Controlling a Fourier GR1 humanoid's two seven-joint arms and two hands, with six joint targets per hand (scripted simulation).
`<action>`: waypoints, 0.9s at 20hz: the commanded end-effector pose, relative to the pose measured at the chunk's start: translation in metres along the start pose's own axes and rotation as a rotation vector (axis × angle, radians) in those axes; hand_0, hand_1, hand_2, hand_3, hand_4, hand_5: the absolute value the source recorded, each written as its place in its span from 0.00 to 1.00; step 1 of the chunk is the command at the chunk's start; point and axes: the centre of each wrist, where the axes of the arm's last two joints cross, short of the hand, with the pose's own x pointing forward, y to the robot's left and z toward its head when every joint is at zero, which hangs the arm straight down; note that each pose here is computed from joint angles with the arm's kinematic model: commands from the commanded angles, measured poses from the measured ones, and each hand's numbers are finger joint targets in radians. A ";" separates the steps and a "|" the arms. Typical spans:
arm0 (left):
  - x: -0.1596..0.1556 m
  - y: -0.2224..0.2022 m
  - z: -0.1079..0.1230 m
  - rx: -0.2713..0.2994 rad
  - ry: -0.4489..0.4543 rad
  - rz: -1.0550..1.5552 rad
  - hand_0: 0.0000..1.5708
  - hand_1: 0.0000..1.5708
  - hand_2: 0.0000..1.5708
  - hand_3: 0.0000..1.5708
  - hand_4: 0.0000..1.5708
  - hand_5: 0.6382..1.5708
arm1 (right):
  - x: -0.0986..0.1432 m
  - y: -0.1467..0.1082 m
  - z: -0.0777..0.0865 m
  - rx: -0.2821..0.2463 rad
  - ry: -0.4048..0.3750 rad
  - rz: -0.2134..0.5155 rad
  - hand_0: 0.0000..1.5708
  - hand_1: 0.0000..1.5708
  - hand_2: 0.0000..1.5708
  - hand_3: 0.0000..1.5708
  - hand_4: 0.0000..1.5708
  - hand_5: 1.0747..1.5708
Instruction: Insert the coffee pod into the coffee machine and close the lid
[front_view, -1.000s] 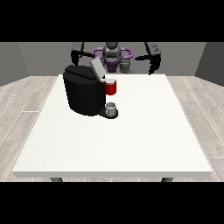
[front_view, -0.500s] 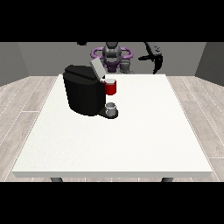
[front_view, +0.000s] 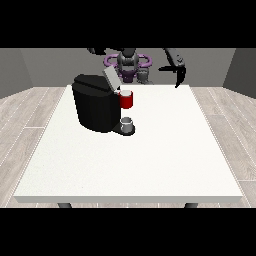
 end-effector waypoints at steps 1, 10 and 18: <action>0.018 -0.001 -0.015 -0.009 -0.059 -0.017 0.00 0.00 0.00 0.00 0.12 1.00 | 0.015 0.023 -0.011 -0.014 -0.064 0.056 0.00 0.00 0.00 0.00 0.18 1.00; 0.045 -0.019 -0.020 -0.082 -0.157 -0.068 0.00 0.00 0.00 0.00 0.18 1.00 | 0.013 -0.027 -0.065 -0.118 -0.023 0.105 0.00 0.00 0.00 0.00 0.22 1.00; 0.041 -0.011 -0.017 -0.020 -0.206 -0.054 0.00 0.00 0.00 0.00 0.19 1.00 | 0.014 -0.049 -0.092 -0.149 -0.034 0.130 0.00 0.00 0.00 0.00 0.25 1.00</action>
